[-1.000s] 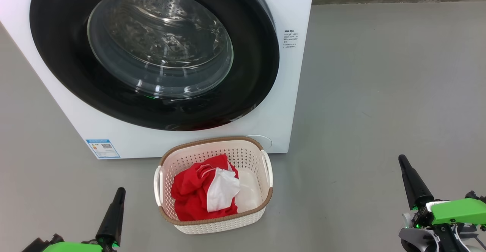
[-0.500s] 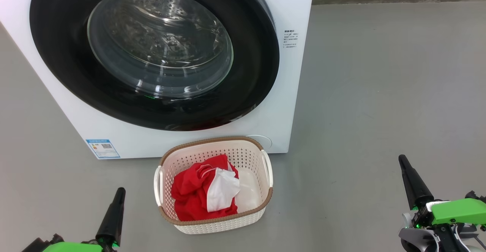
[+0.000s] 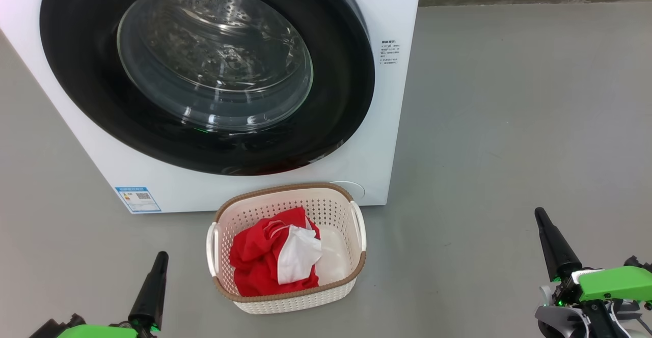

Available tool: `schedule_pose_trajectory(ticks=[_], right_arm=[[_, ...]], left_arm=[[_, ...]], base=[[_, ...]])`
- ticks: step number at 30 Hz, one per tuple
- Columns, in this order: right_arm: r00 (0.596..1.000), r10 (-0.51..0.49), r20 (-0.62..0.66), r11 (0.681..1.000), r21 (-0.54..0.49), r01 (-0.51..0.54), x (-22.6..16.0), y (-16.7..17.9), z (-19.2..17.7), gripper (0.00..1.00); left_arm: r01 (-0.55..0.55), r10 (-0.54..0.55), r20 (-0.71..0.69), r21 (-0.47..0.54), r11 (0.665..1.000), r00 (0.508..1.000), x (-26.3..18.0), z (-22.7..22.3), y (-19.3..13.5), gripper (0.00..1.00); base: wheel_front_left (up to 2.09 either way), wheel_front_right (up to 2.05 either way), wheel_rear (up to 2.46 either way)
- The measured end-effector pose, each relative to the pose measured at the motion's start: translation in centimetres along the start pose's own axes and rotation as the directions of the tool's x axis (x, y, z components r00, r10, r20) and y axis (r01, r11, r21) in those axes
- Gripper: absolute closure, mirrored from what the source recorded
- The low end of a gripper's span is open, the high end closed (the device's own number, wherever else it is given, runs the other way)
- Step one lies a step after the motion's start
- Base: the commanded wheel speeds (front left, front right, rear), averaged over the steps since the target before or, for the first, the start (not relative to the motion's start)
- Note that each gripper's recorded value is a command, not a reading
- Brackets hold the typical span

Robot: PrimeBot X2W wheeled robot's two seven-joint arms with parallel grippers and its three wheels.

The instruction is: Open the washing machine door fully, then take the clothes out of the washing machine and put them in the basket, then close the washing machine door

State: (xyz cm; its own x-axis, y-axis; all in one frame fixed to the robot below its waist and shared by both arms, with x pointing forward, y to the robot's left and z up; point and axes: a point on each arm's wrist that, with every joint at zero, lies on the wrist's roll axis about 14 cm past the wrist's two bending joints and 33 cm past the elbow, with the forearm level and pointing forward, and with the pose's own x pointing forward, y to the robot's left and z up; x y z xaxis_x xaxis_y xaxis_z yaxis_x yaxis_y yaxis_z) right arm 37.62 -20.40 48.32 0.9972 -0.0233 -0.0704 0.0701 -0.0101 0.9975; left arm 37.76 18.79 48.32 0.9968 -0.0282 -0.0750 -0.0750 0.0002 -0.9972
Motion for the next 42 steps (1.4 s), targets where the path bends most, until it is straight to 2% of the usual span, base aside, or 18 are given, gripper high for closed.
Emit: schedule_pose_trajectory(ticks=[42], right_arm=[[1.000,0.000,0.000,1.000,0.000,0.000,0.00,0.00,0.01,1.00]], left_arm=[[0.000,0.000,0.000,0.000,1.000,1.000,0.00,0.00,0.01,1.00]], base=[[0.00,0.00,0.00]])
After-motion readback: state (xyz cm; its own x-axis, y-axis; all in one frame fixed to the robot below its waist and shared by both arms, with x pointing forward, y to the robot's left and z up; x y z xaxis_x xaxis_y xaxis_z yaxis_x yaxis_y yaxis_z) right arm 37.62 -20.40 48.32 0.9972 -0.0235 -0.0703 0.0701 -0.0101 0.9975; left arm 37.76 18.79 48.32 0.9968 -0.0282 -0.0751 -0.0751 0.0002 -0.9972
